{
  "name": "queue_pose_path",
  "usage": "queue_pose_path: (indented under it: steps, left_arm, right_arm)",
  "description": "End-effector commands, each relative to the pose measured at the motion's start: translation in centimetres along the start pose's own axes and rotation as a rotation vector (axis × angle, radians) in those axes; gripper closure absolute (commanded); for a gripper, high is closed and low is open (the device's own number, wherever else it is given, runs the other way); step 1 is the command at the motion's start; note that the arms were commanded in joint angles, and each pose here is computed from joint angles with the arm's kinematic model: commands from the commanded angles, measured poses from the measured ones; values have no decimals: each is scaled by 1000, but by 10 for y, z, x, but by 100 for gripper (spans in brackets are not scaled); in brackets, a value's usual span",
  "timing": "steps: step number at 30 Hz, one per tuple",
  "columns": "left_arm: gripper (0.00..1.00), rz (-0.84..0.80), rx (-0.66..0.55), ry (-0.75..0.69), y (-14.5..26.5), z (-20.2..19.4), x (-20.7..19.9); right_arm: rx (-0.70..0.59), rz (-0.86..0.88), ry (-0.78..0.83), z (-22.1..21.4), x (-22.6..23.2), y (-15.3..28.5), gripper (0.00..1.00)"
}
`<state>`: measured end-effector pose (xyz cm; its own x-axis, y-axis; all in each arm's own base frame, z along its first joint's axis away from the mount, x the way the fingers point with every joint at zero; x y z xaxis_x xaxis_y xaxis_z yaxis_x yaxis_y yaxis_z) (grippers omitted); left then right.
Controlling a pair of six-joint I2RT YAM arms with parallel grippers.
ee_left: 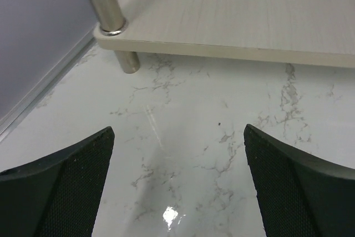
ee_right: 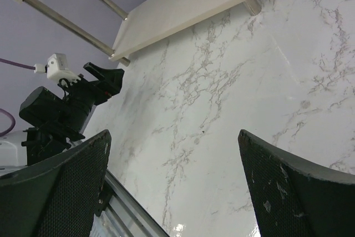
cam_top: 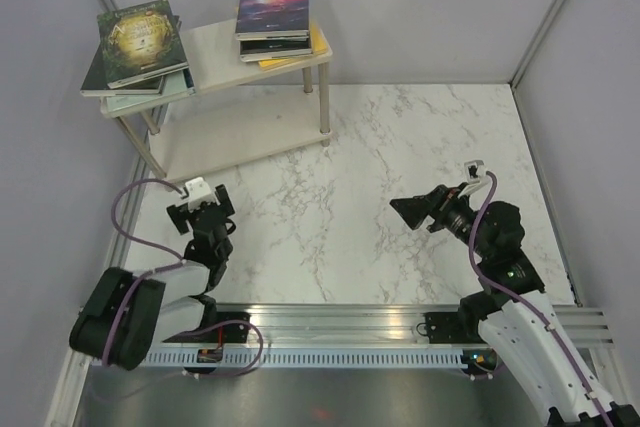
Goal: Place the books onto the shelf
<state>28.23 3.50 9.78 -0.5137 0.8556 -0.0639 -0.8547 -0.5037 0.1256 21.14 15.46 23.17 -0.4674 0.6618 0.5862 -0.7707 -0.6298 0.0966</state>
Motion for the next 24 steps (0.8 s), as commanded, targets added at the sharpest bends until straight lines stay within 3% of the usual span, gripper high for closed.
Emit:
queue_pose_path:
  steps: [1,5,7,11,15,20,24]
  left_arm:
    - [0,-174,-203,43,-13,47,-41]
    - [0,-341,-169,-40,-19,34,-68]
    - [0,-357,-184,-51,-21,33,-70]
    - [0,-422,-50,-53,-35,8,-73]
    - [3,-416,-72,-25,-43,17,-73]
    - [0,-411,-65,-27,-43,15,-71]
    - [0,-410,-60,-29,-43,14,-71]
  right_arm:
    - [-61,14,22,8,0,-3,2]
    - [-54,15,28,2,-5,-5,2]
    - [-48,15,11,-4,-9,-8,2]
    - [-11,99,-31,-17,-2,-13,2]
    - [31,133,-65,-29,-4,-20,2]
    - [92,-5,-38,-34,-29,-28,2]
    - [39,-99,20,-15,-41,-34,2]
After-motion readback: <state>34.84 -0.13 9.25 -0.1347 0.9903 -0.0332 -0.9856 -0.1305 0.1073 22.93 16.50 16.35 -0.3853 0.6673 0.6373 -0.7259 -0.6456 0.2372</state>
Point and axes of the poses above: each gripper's point midway between its finger pads, its own y axis back along the fingers, its own x axis along the line the jaws close on, z = x × y, the point moved 1 cm from there along y, back along the fingers, and after that the axes turned 5 degrees about y, right-handed, at the moved point
